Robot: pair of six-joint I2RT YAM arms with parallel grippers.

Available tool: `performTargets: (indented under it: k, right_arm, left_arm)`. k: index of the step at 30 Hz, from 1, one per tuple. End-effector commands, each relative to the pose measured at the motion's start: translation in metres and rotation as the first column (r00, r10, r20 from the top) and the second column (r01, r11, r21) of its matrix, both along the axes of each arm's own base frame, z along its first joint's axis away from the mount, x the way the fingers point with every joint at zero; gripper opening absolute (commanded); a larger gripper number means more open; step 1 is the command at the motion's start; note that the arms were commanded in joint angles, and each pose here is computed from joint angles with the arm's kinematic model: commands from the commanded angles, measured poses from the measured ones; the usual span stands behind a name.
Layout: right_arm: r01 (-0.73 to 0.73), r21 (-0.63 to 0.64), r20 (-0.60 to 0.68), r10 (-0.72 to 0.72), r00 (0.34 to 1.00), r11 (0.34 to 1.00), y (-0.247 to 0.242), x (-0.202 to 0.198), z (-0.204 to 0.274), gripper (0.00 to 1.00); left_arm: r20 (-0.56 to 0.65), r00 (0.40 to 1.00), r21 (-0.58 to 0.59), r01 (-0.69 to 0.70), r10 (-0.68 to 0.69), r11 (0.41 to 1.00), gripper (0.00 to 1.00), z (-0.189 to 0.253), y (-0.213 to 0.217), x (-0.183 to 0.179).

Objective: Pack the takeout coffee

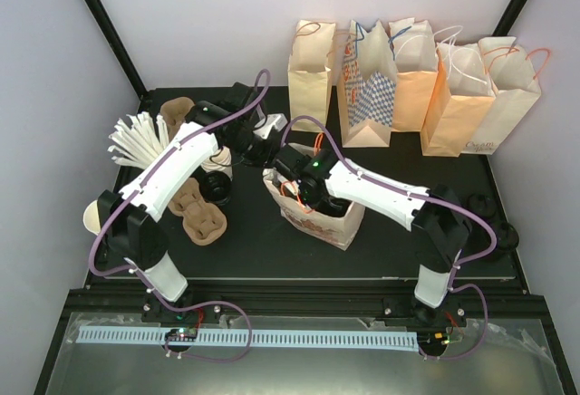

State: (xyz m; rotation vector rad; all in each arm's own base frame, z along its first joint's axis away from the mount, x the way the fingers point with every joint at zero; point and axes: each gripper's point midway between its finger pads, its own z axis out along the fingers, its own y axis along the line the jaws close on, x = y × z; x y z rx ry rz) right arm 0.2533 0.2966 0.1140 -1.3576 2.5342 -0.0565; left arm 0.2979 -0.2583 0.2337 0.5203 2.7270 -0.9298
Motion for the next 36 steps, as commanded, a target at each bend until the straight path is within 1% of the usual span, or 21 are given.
performTargets:
  k: [1, 10, 14, 17, 22, 25, 26, 27, 28, 29, 30, 36]
  right_arm:
    - [-0.07, 0.011, -0.085, 0.071, 0.994, 0.997, 0.022, -0.004, -0.052, 0.33]
    - [-0.049, -0.01, -0.189, 0.046, 0.981, 0.999, 0.028, -0.013, -0.1, 0.36]
    - [-0.051, -0.02, -0.206, 0.046, 0.978, 0.999, 0.028, -0.014, -0.11, 0.36]
    - [-0.059, 0.026, -0.166, 0.063, 0.984, 0.998, 0.035, -0.01, -0.098, 0.36]
    - [-0.112, 0.169, -0.026, 0.118, 0.993, 0.979, 0.048, 0.001, -0.051, 0.4]
    - [-0.138, 0.214, 0.04, 0.133, 0.99, 0.967, 0.05, 0.004, -0.029, 0.43]
    - [-0.143, 0.23, 0.071, 0.13, 0.989, 0.963, 0.05, 0.006, -0.02, 0.46]
    - [-0.143, 0.24, 0.105, 0.121, 0.987, 0.96, 0.049, 0.009, -0.012, 0.55]
    - [-0.145, 0.253, 0.14, 0.111, 0.984, 0.957, 0.048, 0.012, -0.001, 0.79]
    - [-0.152, 0.267, 0.17, 0.109, 0.979, 0.952, 0.048, 0.014, 0.008, 0.97]
    - [-0.153, 0.277, 0.195, 0.101, 0.976, 0.948, 0.048, 0.017, 0.017, 1.0]
    - [-0.178, 0.352, 0.259, 0.087, 0.962, 0.919, 0.049, 0.015, 0.067, 1.0]
  left_arm:
    - [-0.022, 0.998, -0.075, 0.059, -0.061, 0.995, 0.04, 0.019, -0.017, -0.014]
    - [-0.039, 0.997, -0.054, 0.059, -0.061, 0.997, 0.04, 0.011, -0.014, -0.015]
    - [-0.044, 0.997, -0.053, 0.065, -0.067, 0.997, 0.04, 0.01, -0.015, -0.017]
    - [-0.042, 0.997, -0.052, 0.067, -0.07, 0.996, 0.04, 0.01, -0.014, -0.016]
    - [-0.037, 0.997, -0.055, 0.069, -0.071, 0.996, 0.04, 0.014, -0.014, -0.017]
    - [-0.032, 0.997, -0.064, 0.074, -0.076, 0.995, 0.04, 0.016, -0.015, -0.018]
    - [-0.035, 0.996, -0.066, 0.074, -0.076, 0.995, 0.04, 0.016, -0.015, -0.018]
    - [-0.037, 0.996, -0.068, 0.076, -0.079, 0.995, 0.04, 0.017, -0.015, -0.019]
    - [-0.039, 0.996, -0.069, 0.078, -0.08, 0.995, 0.04, 0.017, -0.015, -0.019]
    - [-0.04, 0.996, -0.069, 0.079, -0.082, 0.995, 0.04, 0.017, -0.015, -0.02]
    - [-0.04, 0.996, -0.069, 0.081, -0.084, 0.994, 0.04, 0.017, -0.015, -0.02]
    - [-0.037, 0.996, -0.064, 0.083, -0.085, 0.995, 0.03, 0.019, -0.013, -0.022]
